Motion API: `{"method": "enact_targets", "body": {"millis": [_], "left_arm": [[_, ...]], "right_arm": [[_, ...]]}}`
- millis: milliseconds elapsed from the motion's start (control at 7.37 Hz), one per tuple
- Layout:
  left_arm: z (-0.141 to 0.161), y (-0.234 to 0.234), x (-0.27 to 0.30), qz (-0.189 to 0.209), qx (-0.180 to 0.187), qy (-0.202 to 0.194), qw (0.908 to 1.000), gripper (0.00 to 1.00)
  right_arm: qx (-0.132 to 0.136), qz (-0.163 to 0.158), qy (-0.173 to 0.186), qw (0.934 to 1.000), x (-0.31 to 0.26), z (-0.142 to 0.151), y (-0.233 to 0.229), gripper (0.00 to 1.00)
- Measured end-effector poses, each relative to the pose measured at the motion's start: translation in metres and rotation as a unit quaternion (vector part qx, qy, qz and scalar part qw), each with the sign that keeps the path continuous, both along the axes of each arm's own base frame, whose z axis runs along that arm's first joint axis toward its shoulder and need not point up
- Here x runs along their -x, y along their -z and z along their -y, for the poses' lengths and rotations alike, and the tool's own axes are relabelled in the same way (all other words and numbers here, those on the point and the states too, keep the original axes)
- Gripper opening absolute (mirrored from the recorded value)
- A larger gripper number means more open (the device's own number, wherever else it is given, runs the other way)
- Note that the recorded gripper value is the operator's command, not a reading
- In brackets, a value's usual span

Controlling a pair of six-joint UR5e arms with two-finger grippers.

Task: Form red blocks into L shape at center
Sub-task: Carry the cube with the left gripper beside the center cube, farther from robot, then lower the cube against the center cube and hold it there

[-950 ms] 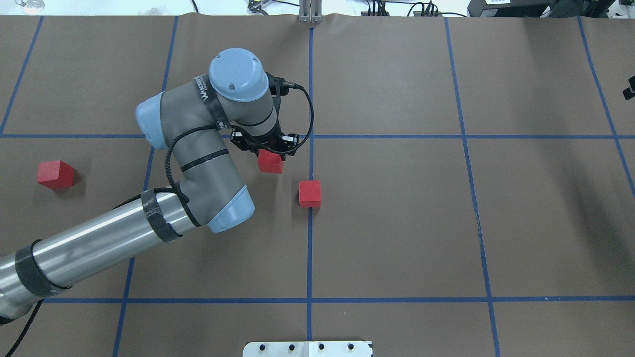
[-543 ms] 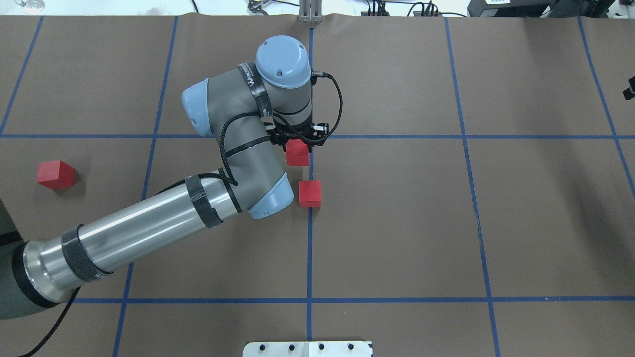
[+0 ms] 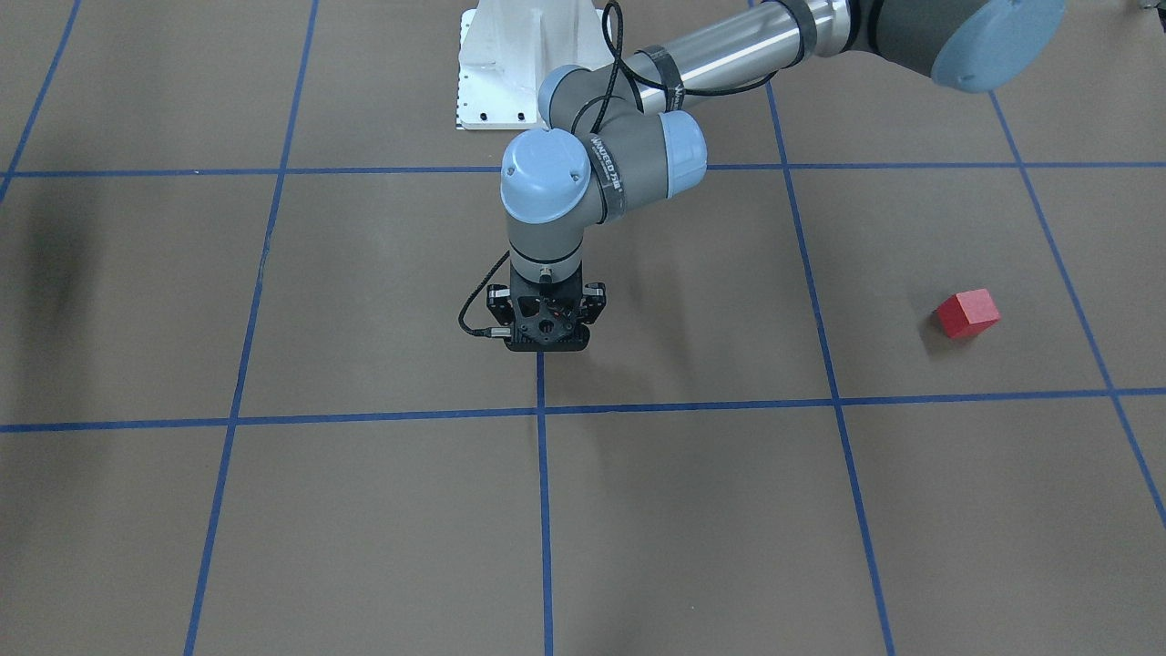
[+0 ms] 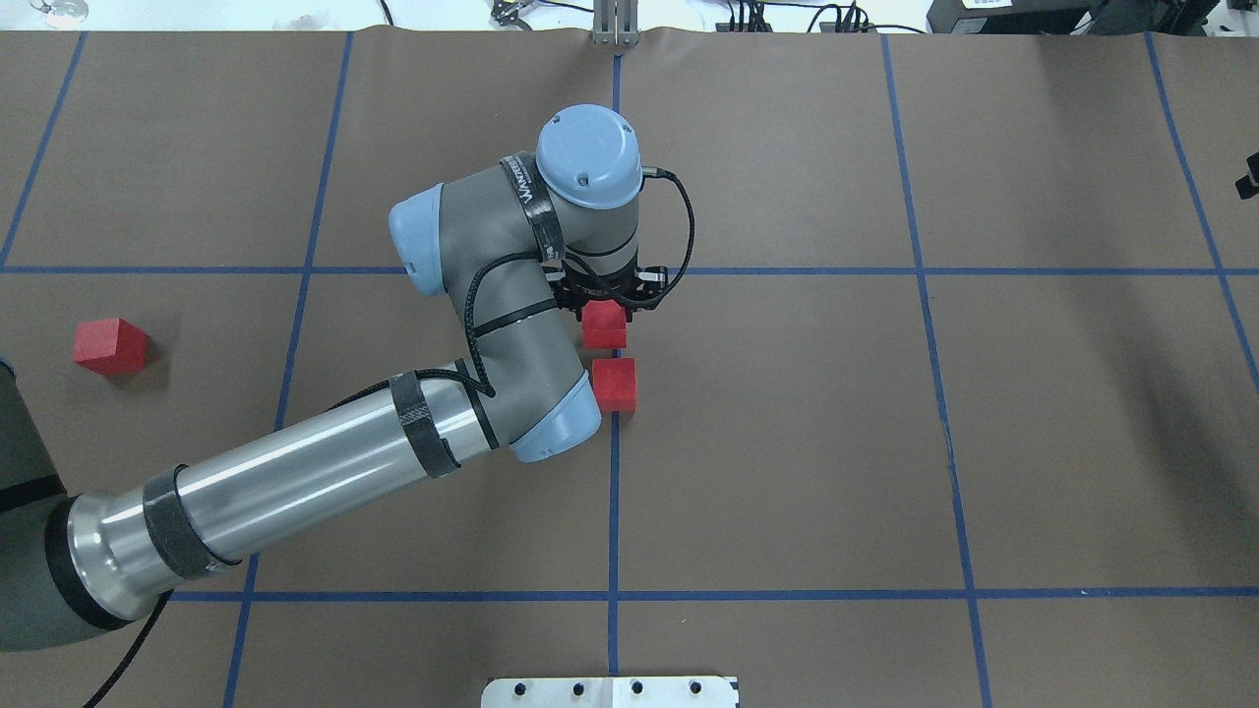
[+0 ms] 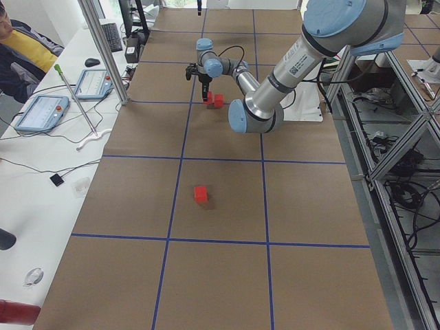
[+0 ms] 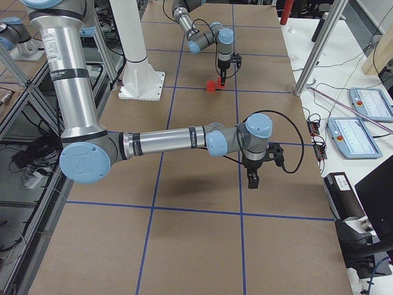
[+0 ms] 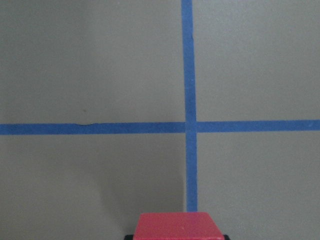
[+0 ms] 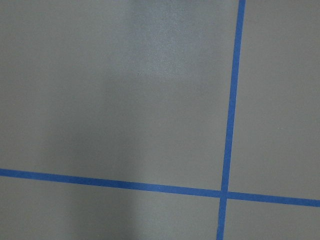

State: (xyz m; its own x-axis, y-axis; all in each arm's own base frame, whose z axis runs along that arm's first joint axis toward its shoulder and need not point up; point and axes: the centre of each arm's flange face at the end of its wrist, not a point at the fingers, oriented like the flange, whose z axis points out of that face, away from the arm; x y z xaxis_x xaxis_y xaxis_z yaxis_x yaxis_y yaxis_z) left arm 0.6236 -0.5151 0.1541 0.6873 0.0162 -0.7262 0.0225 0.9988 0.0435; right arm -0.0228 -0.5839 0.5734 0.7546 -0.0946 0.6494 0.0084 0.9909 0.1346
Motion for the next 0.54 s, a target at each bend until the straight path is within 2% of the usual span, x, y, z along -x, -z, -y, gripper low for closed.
{"method": "enact_targets", "body": {"millis": [543], "left_arm": [[-0.0112, -0.0002, -0.0087, 0.001, 0.000, -0.004, 1.0000, 0.00]], "right_arm": [[0.001, 0.000, -0.001, 1.0000, -0.0001, -0.0003, -0.0004, 1.00]]}}
